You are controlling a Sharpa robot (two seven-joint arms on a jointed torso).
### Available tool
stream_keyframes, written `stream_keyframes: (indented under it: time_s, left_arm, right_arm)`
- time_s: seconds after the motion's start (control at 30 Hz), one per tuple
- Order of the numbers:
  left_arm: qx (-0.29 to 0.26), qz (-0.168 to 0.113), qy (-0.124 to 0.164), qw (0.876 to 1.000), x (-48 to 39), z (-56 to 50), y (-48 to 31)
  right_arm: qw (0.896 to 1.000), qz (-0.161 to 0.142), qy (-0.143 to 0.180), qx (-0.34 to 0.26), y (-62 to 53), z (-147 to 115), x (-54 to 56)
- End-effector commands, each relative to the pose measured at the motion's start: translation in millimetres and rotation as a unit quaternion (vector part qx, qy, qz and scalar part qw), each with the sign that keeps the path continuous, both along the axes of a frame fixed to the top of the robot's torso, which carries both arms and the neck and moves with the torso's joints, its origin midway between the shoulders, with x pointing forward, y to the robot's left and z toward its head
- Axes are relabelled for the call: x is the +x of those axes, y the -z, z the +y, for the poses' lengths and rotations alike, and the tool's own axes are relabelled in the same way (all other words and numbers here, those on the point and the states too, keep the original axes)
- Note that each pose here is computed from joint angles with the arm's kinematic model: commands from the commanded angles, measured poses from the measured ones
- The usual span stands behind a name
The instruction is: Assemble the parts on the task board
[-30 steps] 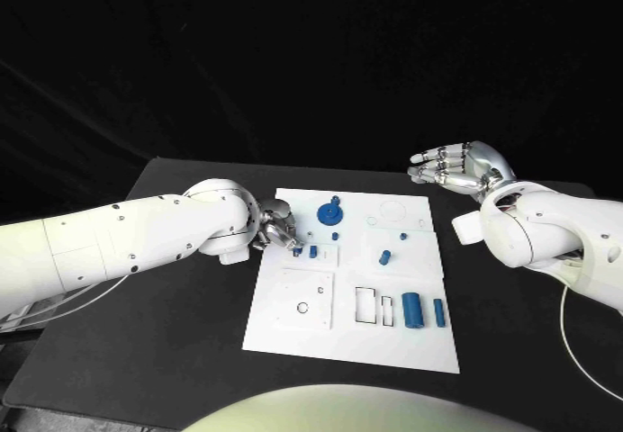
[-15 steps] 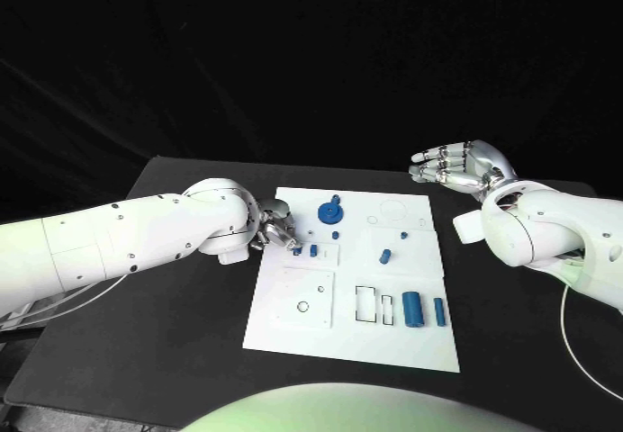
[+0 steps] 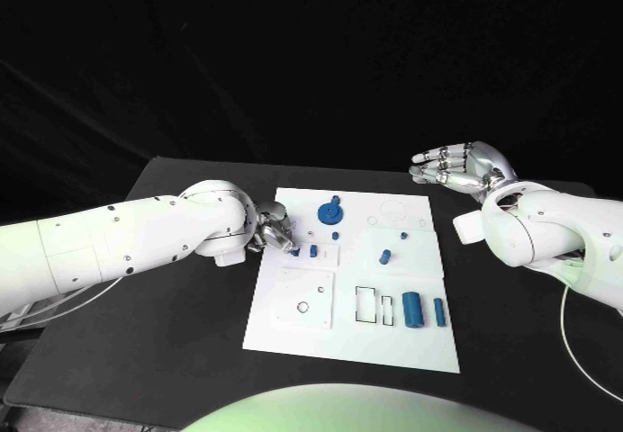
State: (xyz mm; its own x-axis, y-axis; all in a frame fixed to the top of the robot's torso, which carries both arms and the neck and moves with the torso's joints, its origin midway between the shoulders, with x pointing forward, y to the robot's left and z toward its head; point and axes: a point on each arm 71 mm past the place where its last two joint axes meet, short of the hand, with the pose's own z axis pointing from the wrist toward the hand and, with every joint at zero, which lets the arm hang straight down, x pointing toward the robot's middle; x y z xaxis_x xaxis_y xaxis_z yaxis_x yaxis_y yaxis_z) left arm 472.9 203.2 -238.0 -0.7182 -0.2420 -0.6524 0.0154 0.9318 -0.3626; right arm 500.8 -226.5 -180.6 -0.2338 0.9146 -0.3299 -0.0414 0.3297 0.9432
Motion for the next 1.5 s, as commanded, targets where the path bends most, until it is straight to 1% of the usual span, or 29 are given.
stream_keyframes:
  time_s: [0.03,0.6,0.9,1.5]
  left_arm:
    - [0.006,0.005,0.003,1.0,-1.1,0.2,0.8]
    - [0.007,0.012,0.009,1.0,-1.3,-3.1,1.8]
    - [0.004,0.02,0.008,1.0,-1.4,-7.3,2.7]
    - [0.003,0.025,0.003,1.0,-0.5,-8.9,3.5]
  right_arm:
    - [1.0,0.001,-0.009,0.003,0.2,1.2,-0.4]
    - [1.0,0.002,-0.009,0.003,0.4,0.8,-0.5]
    - [1.0,0.001,-0.01,0.003,0.4,0.6,-0.6]
    - [1.0,0.004,-0.011,0.006,0.6,0.9,-0.7]
